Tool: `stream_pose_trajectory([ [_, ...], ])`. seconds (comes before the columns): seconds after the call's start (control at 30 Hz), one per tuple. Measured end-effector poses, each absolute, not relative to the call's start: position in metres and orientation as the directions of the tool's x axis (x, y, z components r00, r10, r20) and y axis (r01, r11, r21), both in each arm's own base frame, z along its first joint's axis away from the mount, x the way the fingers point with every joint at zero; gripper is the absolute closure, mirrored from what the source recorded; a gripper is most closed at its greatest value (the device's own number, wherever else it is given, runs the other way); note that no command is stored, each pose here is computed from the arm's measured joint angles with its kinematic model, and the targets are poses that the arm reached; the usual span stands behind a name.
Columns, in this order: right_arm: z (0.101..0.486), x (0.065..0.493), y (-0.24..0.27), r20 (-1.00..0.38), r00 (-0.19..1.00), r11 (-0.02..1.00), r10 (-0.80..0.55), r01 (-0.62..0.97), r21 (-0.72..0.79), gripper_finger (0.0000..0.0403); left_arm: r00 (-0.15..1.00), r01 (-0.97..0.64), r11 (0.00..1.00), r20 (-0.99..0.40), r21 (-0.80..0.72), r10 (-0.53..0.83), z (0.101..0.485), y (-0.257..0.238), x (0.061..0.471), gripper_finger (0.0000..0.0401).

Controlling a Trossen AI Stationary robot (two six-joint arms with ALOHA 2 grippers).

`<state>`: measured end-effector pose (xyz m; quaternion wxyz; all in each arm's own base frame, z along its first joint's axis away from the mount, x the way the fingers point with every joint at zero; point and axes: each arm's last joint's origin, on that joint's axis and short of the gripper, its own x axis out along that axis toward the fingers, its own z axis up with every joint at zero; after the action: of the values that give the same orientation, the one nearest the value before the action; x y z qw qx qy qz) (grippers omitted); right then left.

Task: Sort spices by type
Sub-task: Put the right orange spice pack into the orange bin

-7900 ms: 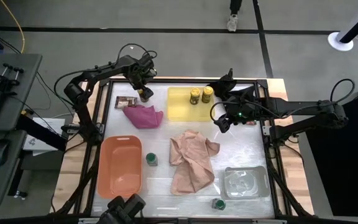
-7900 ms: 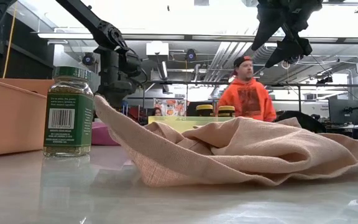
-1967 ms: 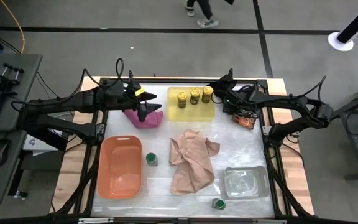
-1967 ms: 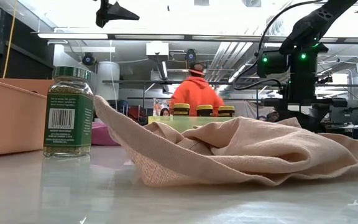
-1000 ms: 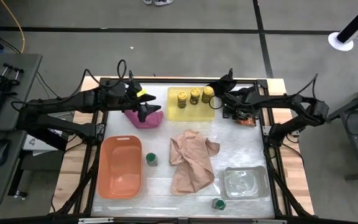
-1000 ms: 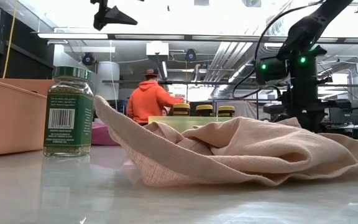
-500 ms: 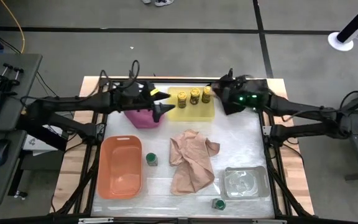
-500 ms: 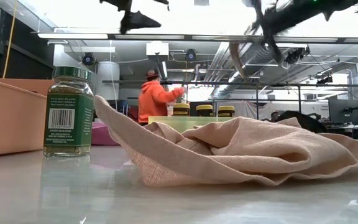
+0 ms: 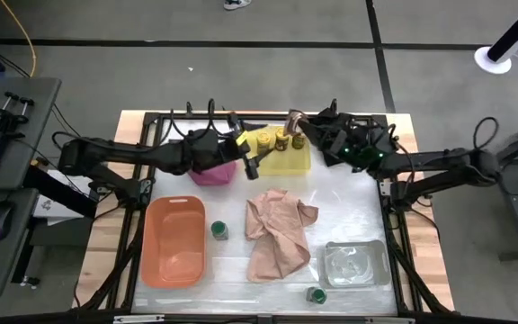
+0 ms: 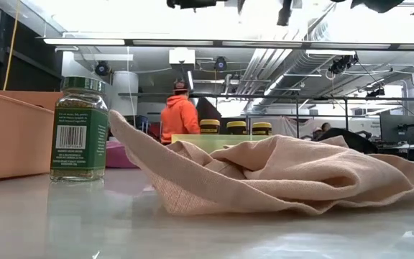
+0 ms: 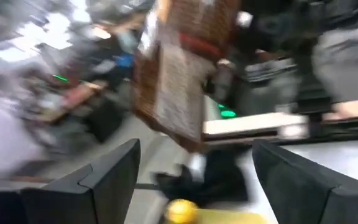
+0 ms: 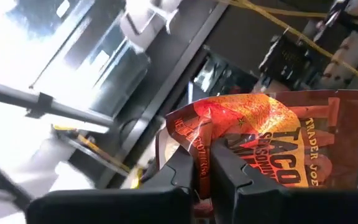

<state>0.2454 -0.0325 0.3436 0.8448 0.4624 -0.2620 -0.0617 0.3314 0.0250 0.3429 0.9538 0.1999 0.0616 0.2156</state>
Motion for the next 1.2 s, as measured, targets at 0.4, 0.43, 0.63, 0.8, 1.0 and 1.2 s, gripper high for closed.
stream_pose_trajectory([
  [0.4,0.376,0.304,-0.028,0.437,0.827,0.578,-0.353,-0.174,0.797,0.0387,0.785,-0.514,0.592,0.062,0.620,0.616,0.344,0.017,0.346,0.0105],
  [0.43,0.378,0.307,-0.028,0.436,0.832,0.580,-0.344,-0.178,0.795,0.0387,0.766,-0.540,0.579,0.071,0.611,0.639,0.346,0.018,0.345,0.0105],
  [0.63,0.389,0.321,-0.028,0.422,0.848,0.592,-0.319,-0.169,0.788,0.0387,0.694,-0.645,0.520,0.143,0.561,0.706,0.355,0.020,0.342,0.0105],
  [0.8,0.388,0.322,-0.027,0.398,0.846,0.590,-0.354,-0.129,0.797,0.0387,0.692,-0.657,0.507,0.179,0.558,0.699,0.360,0.015,0.341,0.0105],
  [1.0,0.387,0.322,-0.024,0.392,0.845,0.588,-0.364,-0.118,0.800,0.0387,0.692,-0.664,0.510,0.192,0.546,0.696,0.361,0.013,0.340,0.0129],
  [1.2,0.387,0.322,-0.023,0.395,0.851,0.565,-0.346,-0.147,0.812,0.0385,0.685,-0.669,0.504,0.192,0.546,0.703,0.361,0.016,0.340,0.0260],
])
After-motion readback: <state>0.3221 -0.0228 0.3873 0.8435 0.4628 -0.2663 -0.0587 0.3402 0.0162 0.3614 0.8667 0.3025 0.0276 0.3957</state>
